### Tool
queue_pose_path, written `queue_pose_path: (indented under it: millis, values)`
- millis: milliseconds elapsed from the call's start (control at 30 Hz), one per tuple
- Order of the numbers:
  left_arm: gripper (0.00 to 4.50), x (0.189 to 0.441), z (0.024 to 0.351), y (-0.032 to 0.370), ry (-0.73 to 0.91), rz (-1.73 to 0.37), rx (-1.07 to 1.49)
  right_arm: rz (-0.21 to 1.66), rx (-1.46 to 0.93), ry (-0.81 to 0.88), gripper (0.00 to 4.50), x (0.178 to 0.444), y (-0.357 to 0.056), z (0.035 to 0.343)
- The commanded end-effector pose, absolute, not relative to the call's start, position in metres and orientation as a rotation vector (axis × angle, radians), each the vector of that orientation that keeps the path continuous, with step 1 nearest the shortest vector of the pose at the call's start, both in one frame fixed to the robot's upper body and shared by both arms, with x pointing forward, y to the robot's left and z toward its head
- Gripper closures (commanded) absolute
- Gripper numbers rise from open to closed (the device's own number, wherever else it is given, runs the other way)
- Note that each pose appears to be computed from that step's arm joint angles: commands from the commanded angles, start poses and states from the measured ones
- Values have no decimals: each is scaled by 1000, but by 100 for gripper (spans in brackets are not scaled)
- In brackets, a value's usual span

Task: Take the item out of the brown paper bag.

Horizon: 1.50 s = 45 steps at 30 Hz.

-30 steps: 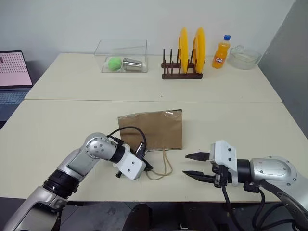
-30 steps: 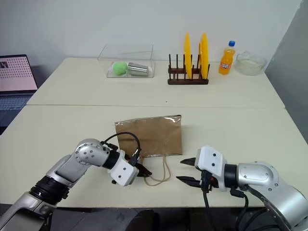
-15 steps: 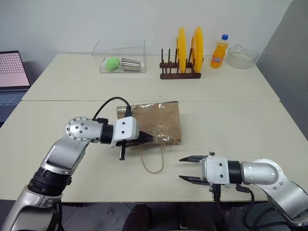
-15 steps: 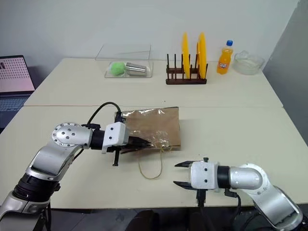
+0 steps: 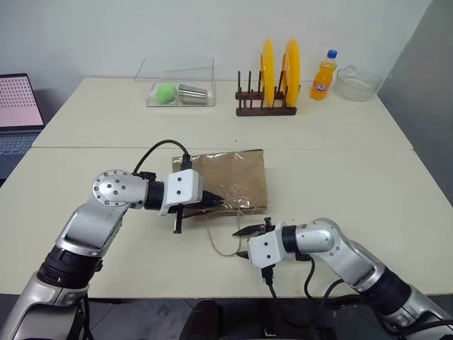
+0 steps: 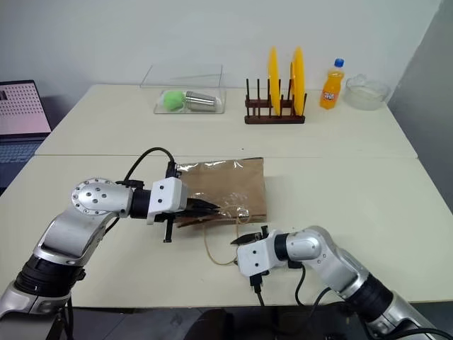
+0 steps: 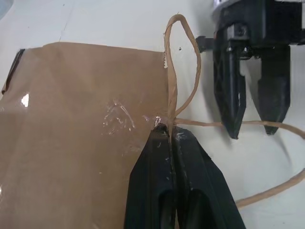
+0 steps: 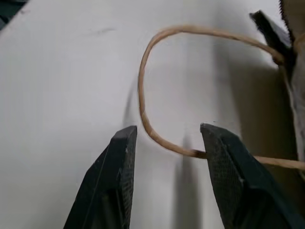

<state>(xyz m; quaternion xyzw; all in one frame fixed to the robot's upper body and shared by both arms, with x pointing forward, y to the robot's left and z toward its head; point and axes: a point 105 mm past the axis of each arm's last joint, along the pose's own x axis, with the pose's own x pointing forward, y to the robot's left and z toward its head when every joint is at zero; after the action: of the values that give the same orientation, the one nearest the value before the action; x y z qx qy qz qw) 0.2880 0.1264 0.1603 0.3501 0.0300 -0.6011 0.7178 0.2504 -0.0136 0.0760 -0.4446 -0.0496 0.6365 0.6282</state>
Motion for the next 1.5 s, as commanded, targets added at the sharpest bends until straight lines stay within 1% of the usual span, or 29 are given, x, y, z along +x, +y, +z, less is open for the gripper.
queue_pose_path:
  millis: [33, 67, 100, 167, 200, 333, 533, 667, 767, 1033, 1100, 1233, 1333, 1433, 1500]
  values:
    - [450, 289, 173, 131, 18, -1305, 817, 1476, -1034, -115, 292, 252, -10, 74]
    - [450, 290, 174, 132, 18, -1300, 819, 1482, -1031, -103, 329, 252, -11, 72]
    - [450, 291, 175, 133, 17, -1295, 820, 1486, -1022, -93, 354, 252, -11, 71]
    - [450, 293, 176, 134, 15, -1285, 817, 1502, -1035, -71, 430, 251, -13, 68]
    - [450, 294, 177, 134, 10, -1280, 813, 1499, -1029, -65, 448, 250, -13, 67]
    - [450, 301, 189, 128, -26, -1252, 747, 1506, -1010, -35, 448, 246, -14, 61]
    - [450, 317, 216, 120, -81, -1190, 639, 1522, -1013, 12, 448, 240, -20, 50]
    - [450, 329, 247, 113, -131, -1150, 545, 1537, -1028, 56, 448, 236, -25, 43]
    - [450, 336, 265, 113, -162, -1144, 555, 1549, -1033, 58, 448, 233, -25, 41]
    - [450, 356, 295, 125, -225, -1070, 582, 1549, -1073, 48, 448, 234, -27, 38]
    - [450, 355, 300, 125, -237, -1086, 567, 1541, -1073, 43, 448, 236, -28, 40]
    - [450, 345, 291, 122, -216, -1166, 592, 1497, -1009, 17, 448, 243, -28, 54]
    - [450, 340, 284, 121, -201, -1204, 617, 1483, -1015, -7, 390, 243, -32, 62]
    - [450, 337, 282, 119, -205, -1223, 610, 1499, -990, -55, 295, 236, -35, 79]
    - [450, 336, 281, 117, -207, -1227, 612, 1496, -942, -120, 295, 232, -37, 99]
